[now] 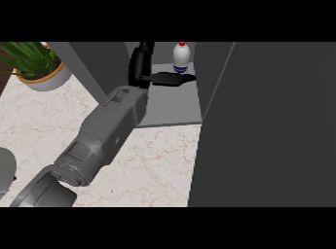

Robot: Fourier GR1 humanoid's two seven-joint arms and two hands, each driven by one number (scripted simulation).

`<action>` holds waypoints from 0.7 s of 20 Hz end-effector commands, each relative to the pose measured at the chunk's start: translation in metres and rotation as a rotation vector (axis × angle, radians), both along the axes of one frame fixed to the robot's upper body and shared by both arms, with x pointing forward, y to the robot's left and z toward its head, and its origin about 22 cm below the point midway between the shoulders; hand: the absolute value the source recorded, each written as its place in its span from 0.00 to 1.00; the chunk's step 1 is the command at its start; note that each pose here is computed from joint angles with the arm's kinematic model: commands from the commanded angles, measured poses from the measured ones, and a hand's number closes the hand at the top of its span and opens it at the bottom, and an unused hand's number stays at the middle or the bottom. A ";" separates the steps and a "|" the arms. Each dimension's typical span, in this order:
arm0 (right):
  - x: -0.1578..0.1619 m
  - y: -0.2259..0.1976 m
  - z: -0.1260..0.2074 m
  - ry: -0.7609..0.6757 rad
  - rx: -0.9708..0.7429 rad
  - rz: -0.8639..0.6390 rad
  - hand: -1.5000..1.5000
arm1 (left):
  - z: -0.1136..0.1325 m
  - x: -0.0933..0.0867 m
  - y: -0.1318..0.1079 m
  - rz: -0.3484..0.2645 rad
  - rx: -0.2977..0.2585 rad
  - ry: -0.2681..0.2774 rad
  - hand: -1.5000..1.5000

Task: Pick up the bottled water, place it into the cabinet and close the cabinet

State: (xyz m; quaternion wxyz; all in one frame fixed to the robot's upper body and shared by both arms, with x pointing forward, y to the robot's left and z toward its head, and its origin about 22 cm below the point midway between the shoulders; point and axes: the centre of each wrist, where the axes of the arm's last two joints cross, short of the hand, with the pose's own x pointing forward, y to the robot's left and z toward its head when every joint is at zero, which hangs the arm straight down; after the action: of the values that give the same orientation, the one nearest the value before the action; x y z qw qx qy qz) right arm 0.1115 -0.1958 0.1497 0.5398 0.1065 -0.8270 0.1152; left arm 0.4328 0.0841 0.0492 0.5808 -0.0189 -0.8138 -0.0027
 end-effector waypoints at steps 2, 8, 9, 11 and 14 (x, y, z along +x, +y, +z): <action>-0.007 -0.007 0.009 -0.017 -0.005 -0.004 0.00 | -0.006 -0.006 0.000 -0.102 -0.101 -0.006 0.00; -0.018 -0.004 0.016 -0.019 0.012 -0.020 0.00 | 0.003 -0.014 -0.010 -0.150 -0.172 0.003 0.00; -0.010 -0.011 0.015 -0.020 -0.016 -0.014 0.00 | -0.020 -0.029 -0.006 -0.157 -0.179 0.002 0.00; -0.020 -0.004 0.018 0.014 0.004 -0.019 0.00 | -0.008 -0.033 -0.011 -0.202 -0.193 0.030 0.00; -0.015 -0.001 0.010 0.011 -0.005 -0.028 0.00 | -0.018 -0.051 0.002 -0.212 -0.199 0.046 1.00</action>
State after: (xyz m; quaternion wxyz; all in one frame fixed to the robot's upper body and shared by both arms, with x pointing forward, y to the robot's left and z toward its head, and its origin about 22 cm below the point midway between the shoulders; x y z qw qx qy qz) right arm 0.1085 -0.1942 0.1503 0.5551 0.1024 -0.8186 0.1061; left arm 0.3994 0.0783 0.0355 0.5840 -0.1440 -0.7987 0.0174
